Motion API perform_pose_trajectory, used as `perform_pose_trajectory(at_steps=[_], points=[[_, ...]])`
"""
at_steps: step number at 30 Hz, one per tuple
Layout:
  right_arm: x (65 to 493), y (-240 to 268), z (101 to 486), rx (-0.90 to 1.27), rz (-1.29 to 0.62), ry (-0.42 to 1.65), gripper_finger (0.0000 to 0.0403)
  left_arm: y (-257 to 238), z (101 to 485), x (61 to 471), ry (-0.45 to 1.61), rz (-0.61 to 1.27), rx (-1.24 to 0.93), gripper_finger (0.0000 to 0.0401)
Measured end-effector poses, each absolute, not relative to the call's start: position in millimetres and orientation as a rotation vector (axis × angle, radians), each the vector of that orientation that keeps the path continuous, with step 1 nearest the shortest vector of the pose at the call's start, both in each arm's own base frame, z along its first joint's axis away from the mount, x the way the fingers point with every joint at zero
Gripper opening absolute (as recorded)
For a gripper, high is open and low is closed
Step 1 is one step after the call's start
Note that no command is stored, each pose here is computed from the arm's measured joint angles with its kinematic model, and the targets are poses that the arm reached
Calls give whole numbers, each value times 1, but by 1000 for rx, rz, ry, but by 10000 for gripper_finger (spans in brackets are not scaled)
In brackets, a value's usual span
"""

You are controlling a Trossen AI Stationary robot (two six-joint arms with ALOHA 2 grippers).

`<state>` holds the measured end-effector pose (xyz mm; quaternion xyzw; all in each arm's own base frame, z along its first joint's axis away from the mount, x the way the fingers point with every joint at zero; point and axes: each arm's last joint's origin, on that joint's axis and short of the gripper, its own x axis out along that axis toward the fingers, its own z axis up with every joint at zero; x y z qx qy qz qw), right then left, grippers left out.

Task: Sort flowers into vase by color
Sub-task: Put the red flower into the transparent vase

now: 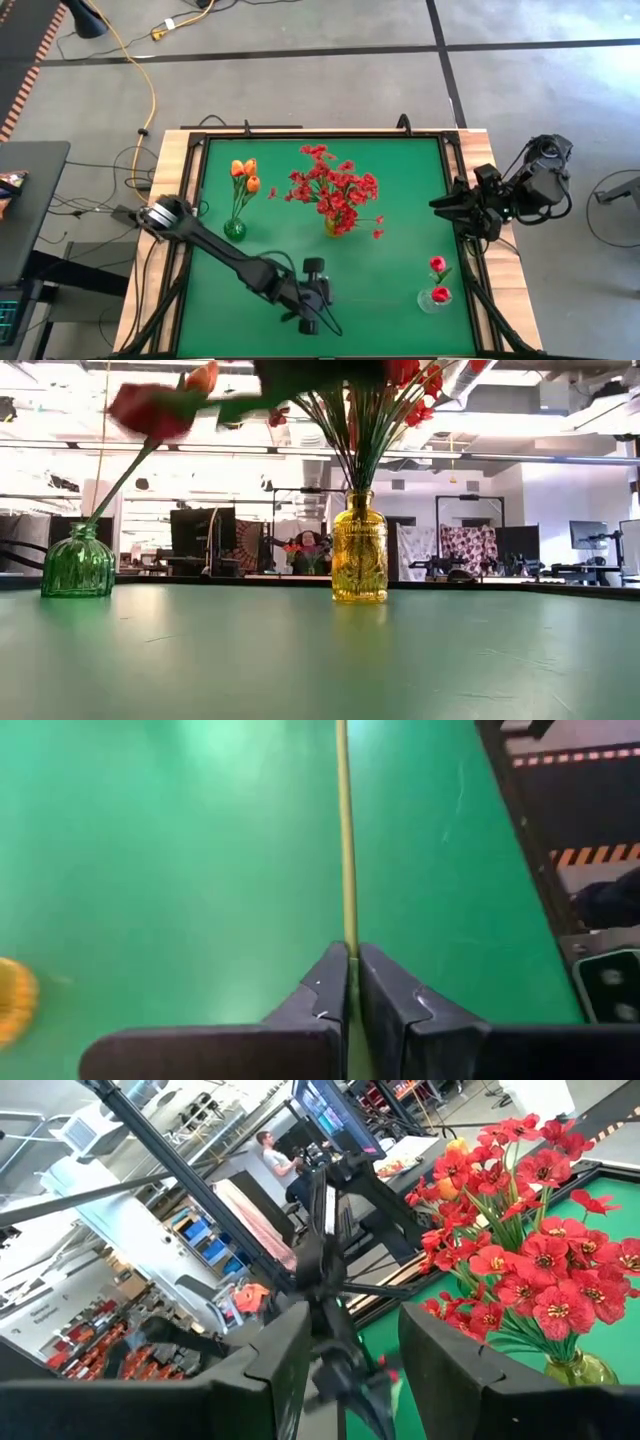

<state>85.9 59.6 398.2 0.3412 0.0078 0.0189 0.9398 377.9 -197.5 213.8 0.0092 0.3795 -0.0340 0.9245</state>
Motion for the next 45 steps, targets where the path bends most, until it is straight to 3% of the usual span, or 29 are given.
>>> perform_pose_trajectory(at_steps=[8,13,20,22,26,32,36,45], points=[[86,60,398,689,38,14,179,-173,319,339,544,-141,-32,1],[86,59,404,590,43,-32,179,-153,371,308,381,-44,-141,0],[87,56,422,228,8,-195,179,-130,416,279,165,113,-369,0],[89,57,427,85,-2,-239,179,-123,425,278,89,146,-487,0],[102,70,428,-403,28,-286,179,-113,437,287,-60,154,-725,0],[134,95,420,-938,-106,-218,179,-104,443,298,-176,110,-945,0],[155,98,417,-1110,-232,-158,179,-102,438,304,-185,135,-1054,0],[189,89,423,-1242,-371,-59,179,-95,430,320,-220,143,-1202,0]])
